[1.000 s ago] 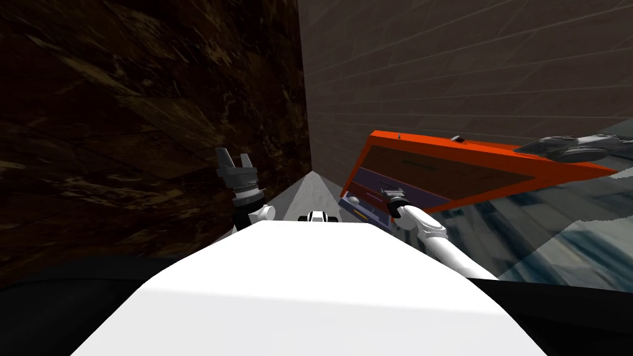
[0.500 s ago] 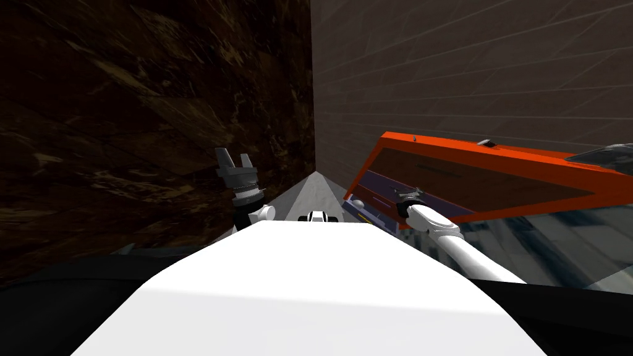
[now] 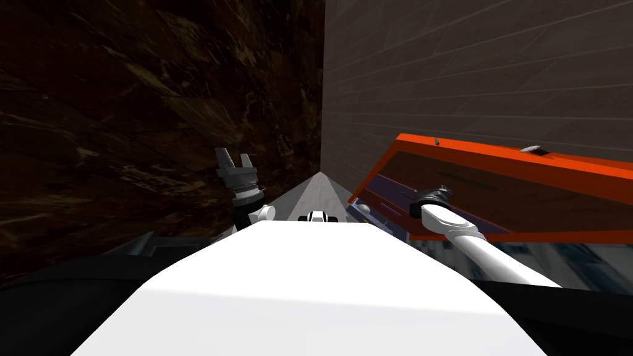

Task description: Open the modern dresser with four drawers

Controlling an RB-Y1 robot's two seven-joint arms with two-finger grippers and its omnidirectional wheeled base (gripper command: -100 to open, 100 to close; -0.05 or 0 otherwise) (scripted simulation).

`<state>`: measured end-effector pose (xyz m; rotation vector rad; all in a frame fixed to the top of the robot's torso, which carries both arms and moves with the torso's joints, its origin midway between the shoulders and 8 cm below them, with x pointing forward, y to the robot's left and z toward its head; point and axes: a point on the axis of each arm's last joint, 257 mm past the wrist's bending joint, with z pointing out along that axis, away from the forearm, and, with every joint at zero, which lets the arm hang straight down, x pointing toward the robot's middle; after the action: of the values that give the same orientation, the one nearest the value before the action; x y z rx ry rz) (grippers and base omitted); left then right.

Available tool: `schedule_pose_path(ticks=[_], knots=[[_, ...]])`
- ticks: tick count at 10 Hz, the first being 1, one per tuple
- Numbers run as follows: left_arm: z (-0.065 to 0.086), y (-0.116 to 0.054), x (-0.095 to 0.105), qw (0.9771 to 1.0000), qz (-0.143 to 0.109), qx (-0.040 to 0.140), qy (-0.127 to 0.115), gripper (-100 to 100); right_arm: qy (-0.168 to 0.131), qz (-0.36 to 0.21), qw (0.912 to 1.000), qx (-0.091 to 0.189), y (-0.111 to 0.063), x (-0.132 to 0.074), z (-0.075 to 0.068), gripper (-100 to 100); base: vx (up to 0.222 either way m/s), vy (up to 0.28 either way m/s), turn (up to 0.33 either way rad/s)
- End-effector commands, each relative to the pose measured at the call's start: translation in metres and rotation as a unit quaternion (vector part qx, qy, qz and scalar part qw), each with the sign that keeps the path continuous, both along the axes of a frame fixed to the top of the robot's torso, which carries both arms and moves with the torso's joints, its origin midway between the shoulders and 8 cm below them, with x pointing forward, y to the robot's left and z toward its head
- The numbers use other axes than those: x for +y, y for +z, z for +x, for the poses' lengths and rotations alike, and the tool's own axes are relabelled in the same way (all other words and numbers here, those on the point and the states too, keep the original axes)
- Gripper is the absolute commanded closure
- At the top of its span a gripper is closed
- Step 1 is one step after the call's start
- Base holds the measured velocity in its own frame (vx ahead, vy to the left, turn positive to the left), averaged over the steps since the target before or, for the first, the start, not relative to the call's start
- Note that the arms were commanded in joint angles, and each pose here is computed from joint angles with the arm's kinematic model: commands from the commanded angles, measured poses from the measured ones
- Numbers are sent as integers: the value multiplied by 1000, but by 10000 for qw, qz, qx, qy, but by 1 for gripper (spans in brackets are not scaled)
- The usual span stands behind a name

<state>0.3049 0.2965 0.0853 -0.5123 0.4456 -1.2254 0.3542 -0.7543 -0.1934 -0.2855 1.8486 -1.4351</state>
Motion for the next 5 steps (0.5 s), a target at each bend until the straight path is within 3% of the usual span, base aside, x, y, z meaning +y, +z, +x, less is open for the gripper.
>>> schedule_pose_path(ticks=[1,4,5], knots=[[0,0,0,10000,0,0,0,0,-222,-637,9976,179,30,-27,-6,-100,41,31,109],[0,0,0,10000,0,0,0,0,-433,-1286,9902,338,66,-49,-15,-100,37,34,106],[0,0,0,10000,0,0,0,0,-376,-1130,9924,300,55,-45,-12,-100,19,12,24]])
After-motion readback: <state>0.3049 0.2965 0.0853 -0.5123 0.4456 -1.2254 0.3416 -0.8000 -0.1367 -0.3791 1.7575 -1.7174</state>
